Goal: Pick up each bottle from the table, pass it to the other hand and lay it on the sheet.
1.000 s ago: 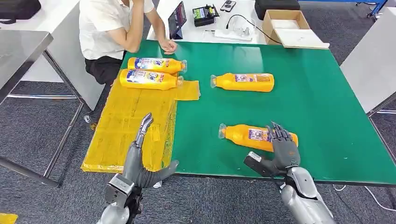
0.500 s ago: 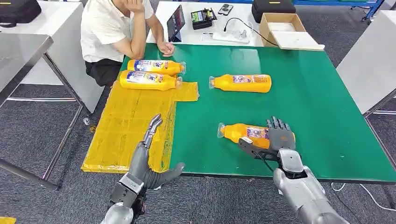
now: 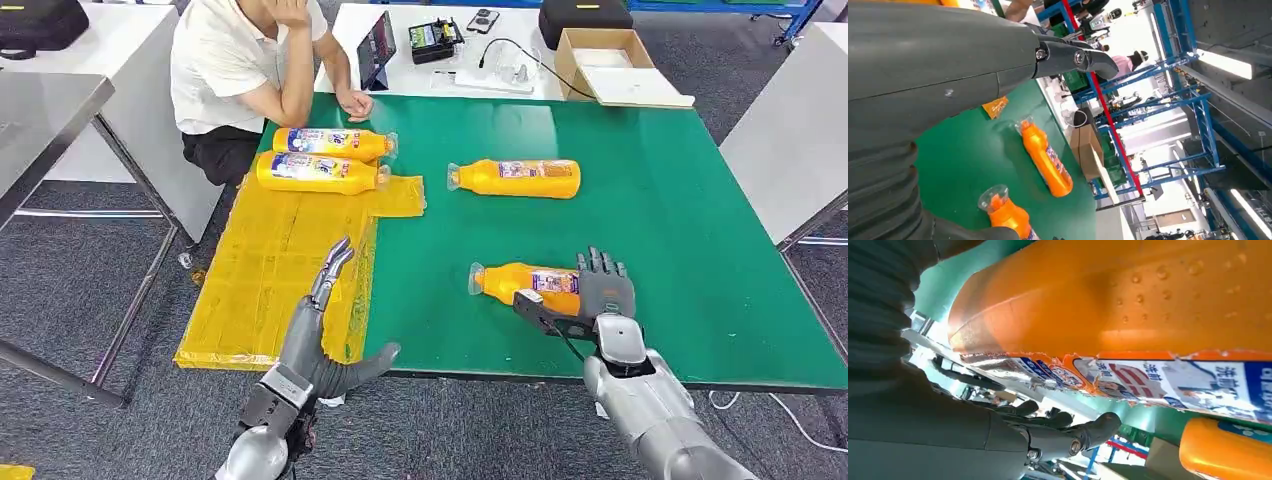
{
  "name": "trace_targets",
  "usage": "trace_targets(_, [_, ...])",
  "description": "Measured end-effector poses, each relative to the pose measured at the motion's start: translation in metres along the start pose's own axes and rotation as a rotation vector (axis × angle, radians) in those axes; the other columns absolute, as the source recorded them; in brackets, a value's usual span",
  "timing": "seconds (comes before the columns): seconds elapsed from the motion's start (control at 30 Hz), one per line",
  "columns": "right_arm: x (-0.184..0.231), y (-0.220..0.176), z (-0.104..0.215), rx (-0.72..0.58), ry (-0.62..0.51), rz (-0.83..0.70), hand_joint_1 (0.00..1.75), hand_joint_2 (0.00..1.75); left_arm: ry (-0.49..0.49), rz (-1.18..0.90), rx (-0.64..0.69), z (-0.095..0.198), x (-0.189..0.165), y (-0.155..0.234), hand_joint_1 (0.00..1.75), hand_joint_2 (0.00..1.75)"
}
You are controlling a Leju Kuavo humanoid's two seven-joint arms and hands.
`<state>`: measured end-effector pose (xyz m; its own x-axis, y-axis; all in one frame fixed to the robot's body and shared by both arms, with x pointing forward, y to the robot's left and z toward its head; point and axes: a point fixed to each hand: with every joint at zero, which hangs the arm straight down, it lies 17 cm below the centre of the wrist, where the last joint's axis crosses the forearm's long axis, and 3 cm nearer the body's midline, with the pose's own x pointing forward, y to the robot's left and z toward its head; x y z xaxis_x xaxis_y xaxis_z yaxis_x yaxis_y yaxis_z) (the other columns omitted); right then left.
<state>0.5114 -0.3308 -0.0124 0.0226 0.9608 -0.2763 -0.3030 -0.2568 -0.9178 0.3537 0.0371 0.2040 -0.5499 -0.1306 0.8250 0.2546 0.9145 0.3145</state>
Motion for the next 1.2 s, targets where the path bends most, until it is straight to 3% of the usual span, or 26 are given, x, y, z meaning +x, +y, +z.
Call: trace_targets(1.2, [0.0000,0.0004,-0.0007,0.003,-0.001,0.008,0.00,1.75,0.000,0.000,-0.001,-0.0005,0.0001,-0.0003,0.00,1.75])
